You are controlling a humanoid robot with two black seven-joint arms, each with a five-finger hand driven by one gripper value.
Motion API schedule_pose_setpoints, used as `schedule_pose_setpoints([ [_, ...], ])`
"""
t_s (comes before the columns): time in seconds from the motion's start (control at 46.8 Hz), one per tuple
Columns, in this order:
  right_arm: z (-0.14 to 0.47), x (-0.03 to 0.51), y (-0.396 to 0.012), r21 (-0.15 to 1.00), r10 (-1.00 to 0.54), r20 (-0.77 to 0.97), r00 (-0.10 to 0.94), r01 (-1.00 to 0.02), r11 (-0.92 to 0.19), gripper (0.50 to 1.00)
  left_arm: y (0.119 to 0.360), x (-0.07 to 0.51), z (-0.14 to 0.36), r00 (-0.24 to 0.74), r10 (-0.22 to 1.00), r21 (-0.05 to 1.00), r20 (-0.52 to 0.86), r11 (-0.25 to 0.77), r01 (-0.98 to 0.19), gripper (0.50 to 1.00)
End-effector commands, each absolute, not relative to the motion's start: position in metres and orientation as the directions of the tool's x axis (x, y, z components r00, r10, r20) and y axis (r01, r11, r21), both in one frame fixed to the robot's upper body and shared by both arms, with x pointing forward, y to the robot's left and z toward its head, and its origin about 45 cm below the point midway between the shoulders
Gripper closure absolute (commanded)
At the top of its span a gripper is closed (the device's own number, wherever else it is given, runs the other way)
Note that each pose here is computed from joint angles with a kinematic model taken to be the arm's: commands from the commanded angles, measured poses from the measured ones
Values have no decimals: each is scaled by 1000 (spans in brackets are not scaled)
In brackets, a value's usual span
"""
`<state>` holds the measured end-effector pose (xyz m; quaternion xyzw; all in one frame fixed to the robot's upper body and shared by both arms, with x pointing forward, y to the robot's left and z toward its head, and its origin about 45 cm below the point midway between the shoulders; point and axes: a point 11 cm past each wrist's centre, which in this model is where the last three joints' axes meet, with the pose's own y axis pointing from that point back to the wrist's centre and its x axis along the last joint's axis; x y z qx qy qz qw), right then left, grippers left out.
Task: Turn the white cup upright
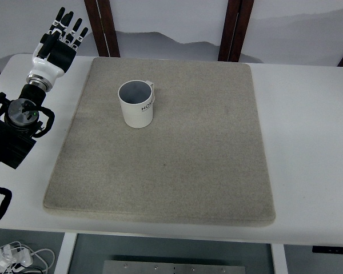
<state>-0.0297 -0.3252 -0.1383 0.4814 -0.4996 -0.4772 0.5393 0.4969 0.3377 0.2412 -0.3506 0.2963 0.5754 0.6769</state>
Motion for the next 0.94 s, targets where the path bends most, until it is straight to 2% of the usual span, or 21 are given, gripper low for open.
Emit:
schedule_pose_setpoints([
  [0.0, -138, -30, -325, 996, -996, 76, 42, 34, 78, 548, 337, 497, 241, 156, 536, -140, -830, 69, -988, 501],
  [0.427, -138, -30, -325, 996, -996, 77, 37, 33, 78, 548, 333, 501, 249, 168, 490, -162, -855, 55, -985, 501],
  [0.619, -138, -30, -324, 997, -997, 70, 40, 34, 72, 548, 333, 507, 250, 99, 504, -102, -858, 20, -995, 501],
  [0.918, -138, -30, -324, 997, -997, 69, 39, 33, 70, 548, 330, 511, 256, 105, 507, -99, -856, 38, -994, 501],
])
